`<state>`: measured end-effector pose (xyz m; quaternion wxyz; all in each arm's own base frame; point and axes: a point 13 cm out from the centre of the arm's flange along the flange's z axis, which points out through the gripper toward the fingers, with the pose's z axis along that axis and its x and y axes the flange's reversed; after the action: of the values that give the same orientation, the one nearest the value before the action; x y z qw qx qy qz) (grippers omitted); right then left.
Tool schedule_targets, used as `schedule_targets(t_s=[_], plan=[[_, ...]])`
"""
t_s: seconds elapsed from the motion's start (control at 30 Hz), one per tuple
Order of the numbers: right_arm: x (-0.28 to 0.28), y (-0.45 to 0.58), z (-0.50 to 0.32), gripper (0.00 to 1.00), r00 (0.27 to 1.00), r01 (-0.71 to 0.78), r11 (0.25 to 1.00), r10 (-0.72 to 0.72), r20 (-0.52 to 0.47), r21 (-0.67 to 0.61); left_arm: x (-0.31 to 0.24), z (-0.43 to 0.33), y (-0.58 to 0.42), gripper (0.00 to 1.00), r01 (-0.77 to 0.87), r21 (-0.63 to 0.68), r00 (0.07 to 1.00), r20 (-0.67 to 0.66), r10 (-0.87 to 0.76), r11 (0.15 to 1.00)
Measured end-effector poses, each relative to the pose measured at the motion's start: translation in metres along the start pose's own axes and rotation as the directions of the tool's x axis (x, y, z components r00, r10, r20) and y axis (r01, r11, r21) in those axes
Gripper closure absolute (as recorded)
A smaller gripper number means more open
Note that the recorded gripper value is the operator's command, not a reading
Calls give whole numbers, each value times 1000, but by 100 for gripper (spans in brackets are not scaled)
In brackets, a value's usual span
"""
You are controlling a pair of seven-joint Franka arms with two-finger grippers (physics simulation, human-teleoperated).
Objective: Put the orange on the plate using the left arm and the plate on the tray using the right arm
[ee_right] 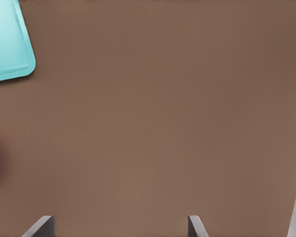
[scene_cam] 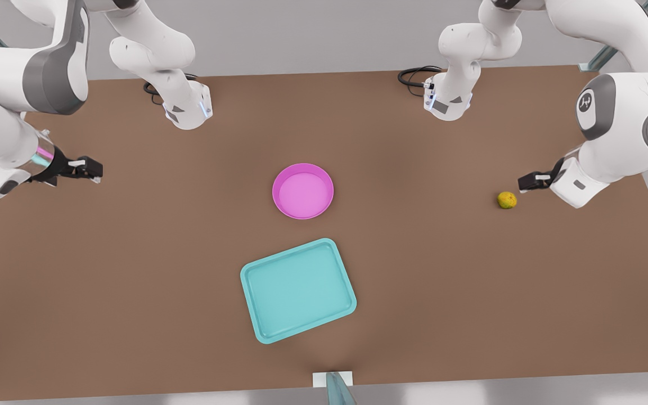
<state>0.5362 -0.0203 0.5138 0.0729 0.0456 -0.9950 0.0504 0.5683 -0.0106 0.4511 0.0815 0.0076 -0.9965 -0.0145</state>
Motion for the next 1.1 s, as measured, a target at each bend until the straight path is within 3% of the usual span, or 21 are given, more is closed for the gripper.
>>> schedule_targets(t_s=[0.1, 0.27, 0.43, 0.7, 1.1], plan=[[-4, -1, -1, 0, 1000, -1, 1000, 1, 17, 1, -2, 20, 5, 0, 11, -8, 1000, -28, -12, 1000], [-9, -3, 0, 0, 1000, -2, 1000, 2, 27, 2, 41, 221, 113, 0, 160, -54, 939, -298, -169, 986], [-12, -2, 2, 0, 1000, 1, 1000, -1, 29, 2, 64, 330, 134, 0, 128, -42, 956, -260, -135, 991], [-12, -2, 3, 0, 1000, 2, 1000, -2, 30, 2, 57, 377, 143, 0, 36, -35, 985, -165, -41, 999], [-14, -2, 6, 0, 1000, 3, 1000, -3, 21, 1, 57, 411, 144, 0, -62, -25, 983, -173, 57, 998]])
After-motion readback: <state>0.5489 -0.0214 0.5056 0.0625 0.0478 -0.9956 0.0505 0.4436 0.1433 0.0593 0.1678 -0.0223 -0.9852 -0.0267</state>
